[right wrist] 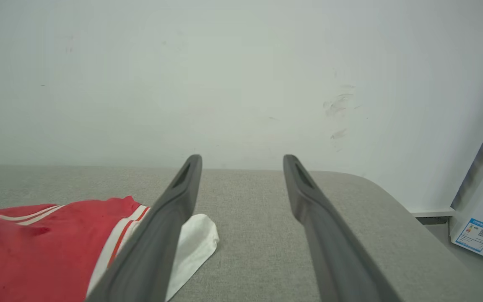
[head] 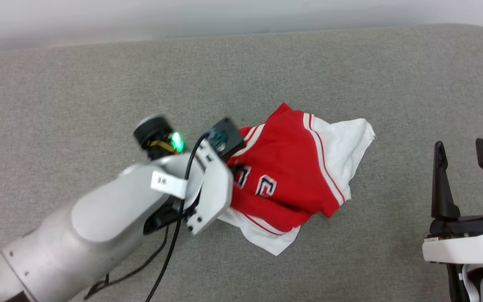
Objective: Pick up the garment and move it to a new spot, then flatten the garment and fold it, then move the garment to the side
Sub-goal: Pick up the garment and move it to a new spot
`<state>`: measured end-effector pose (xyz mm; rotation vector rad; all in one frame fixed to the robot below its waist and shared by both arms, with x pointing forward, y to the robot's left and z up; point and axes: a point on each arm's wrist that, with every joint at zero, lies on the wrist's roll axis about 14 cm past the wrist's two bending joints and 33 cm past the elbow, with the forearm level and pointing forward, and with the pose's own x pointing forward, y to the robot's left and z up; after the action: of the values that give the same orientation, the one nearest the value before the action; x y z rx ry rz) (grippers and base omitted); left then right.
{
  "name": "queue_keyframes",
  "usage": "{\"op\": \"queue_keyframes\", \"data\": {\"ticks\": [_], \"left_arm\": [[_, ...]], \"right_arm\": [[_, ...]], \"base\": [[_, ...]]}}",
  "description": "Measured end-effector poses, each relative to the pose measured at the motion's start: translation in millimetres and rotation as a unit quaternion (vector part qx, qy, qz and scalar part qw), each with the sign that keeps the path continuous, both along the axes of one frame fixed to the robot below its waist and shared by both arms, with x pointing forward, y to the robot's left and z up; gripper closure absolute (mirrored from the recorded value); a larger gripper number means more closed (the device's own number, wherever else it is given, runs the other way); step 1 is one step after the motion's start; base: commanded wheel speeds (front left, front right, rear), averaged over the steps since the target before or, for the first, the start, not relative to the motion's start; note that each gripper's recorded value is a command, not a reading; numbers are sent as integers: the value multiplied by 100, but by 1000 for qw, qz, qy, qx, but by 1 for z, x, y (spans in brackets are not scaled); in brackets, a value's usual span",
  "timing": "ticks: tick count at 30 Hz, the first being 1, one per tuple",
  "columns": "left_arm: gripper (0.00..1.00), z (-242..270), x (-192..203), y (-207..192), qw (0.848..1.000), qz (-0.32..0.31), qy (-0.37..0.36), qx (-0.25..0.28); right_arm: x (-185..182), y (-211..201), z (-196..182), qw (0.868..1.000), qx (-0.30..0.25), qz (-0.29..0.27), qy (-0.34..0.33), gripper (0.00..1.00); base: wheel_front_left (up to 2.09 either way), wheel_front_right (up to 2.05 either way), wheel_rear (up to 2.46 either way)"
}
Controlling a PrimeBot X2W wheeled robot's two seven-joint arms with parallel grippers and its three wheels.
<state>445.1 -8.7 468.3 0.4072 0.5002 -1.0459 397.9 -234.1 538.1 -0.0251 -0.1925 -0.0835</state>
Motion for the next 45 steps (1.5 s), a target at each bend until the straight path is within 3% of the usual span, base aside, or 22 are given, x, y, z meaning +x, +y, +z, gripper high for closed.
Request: {"op": "queue_keyframes", "data": {"ticks": [6,11,12,13,18,22,25,30,34,38,45], "left_arm": [[100,-64,-28,37,994,50,88,38],[100,-82,-41,47,990,76,113,34],[75,-82,-41,46,990,82,110,26],[2,-81,-41,46,990,88,106,18],[0,-50,-29,34,989,127,40,-66],[0,-8,-18,34,975,167,-40,-143],[0,21,-13,44,956,202,-102,-186],[0,53,-15,72,924,264,-176,-215],[0,72,-21,101,893,322,-217,-226],[0,100,-28,135,851,376,-281,-233],[0,98,-59,184,798,461,-322,-218]], "right_arm": [[-2,3,-5,1000,-2,4,8,0],[-6,3,-9,1000,-4,4,16,0],[-7,3,-9,1000,-4,4,17,0],[-8,4,-9,1000,-4,5,16,0],[-16,7,-7,1000,-3,9,16,0],[-26,12,-7,1000,-2,15,16,0],[-30,15,-4,1000,-2,20,12,0],[-35,23,-2,999,-2,32,9,0],[-35,29,1,999,-2,42,5,0],[-36,35,1,999,0,52,5,0],[-38,41,2,998,5,61,2,0]], "base": [[0,0,0],[0,0,0],[0,0,0],[0,0,0],[0,0,0],[0,0,0],[0,0,0],[0,0,0],[0,0,0],[0,0,0],[0,0,0]]}}
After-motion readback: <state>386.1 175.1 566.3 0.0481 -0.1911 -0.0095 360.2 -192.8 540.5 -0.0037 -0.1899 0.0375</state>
